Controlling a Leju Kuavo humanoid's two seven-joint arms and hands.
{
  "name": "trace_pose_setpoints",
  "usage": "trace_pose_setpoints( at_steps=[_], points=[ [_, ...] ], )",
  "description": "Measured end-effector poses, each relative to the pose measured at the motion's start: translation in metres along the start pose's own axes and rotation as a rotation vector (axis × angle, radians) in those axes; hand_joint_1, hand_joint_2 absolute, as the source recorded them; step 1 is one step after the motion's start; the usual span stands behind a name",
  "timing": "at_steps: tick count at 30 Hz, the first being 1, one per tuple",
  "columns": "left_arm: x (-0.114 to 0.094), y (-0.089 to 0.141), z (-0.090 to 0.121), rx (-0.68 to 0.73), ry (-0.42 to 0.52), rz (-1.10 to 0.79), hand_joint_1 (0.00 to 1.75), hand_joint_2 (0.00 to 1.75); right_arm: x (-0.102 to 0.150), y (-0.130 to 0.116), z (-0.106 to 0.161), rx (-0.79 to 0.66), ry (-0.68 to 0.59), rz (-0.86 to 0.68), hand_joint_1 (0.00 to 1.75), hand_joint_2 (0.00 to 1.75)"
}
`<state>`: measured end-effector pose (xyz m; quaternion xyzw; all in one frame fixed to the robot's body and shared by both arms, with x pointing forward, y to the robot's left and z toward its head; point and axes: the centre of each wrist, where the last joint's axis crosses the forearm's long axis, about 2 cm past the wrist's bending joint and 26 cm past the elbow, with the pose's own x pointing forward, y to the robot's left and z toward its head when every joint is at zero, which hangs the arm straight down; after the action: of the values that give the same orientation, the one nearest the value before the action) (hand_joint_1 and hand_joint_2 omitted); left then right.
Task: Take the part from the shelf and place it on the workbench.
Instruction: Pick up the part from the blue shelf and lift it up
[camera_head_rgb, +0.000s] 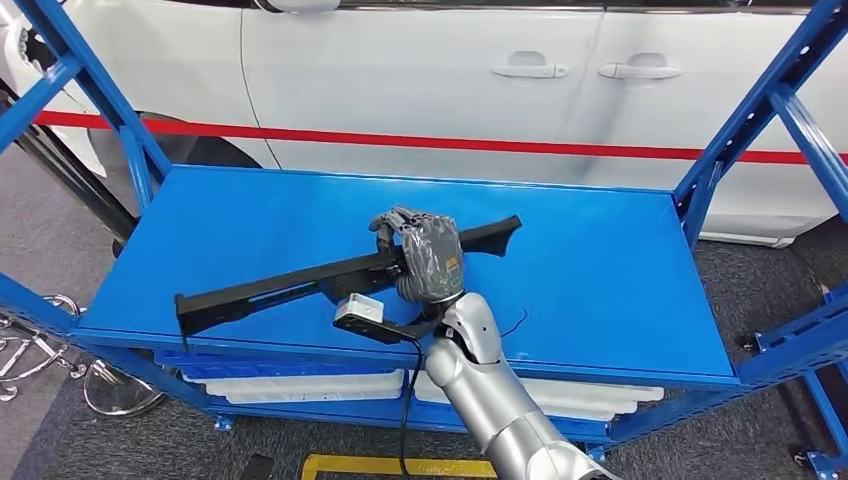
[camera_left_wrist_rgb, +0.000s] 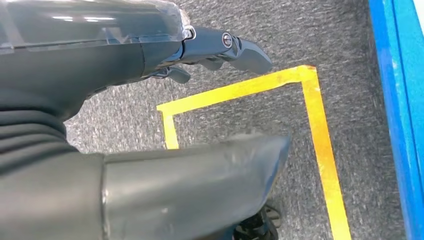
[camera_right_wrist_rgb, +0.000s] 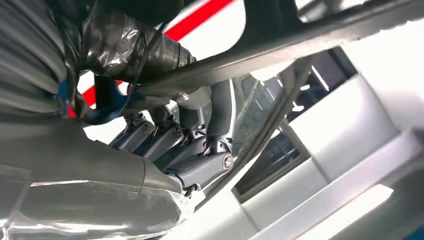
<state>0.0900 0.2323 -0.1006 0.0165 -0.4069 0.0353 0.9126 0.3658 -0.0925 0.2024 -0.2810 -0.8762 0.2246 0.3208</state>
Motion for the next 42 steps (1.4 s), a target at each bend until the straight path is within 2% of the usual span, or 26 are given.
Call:
trace_pose_setpoints(
  at_steps=[1,5,9,13,17,22,31,42],
  points=[
    [-0.001,0.0,0.001,0.002,-0.003,0.004,0.0,0.0,0.01,-0.001,-0.005,-0.014,-0.011,-0.034,1.75,1.75],
    [-0.003,0.001,0.002,0.007,-0.009,0.019,0.0,0.0,0.052,-0.008,-0.023,-0.039,-0.099,-0.127,1.75,1.75],
    [-0.005,0.002,0.004,0.01,-0.006,0.019,0.0,1.75,0.072,-0.011,-0.027,-0.046,-0.171,-0.16,1.75,1.75],
    [-0.006,0.003,0.004,0.054,-0.021,-0.013,0.0,1.75,0.081,-0.015,-0.033,-0.055,-0.198,-0.205,1.75,1.75],
    [-0.006,-0.006,0.006,0.111,-0.053,-0.052,0.0,1.75,0.089,-0.024,-0.042,-0.042,-0.225,-0.252,1.75,1.75],
    [-0.008,-0.013,0.009,0.065,-0.035,0.002,0.0,1.75,0.102,-0.035,-0.051,-0.024,-0.298,-0.299,1.75,1.75],
    [-0.013,-0.016,0.013,0.048,-0.013,0.034,0.0,1.75,0.116,-0.041,-0.048,-0.015,-0.366,-0.325,1.75,1.75],
    [-0.017,-0.014,0.016,0.046,-0.003,0.043,0.0,1.75,0.115,-0.035,-0.033,0.006,-0.34,-0.344,1.75,1.75]
  ],
)
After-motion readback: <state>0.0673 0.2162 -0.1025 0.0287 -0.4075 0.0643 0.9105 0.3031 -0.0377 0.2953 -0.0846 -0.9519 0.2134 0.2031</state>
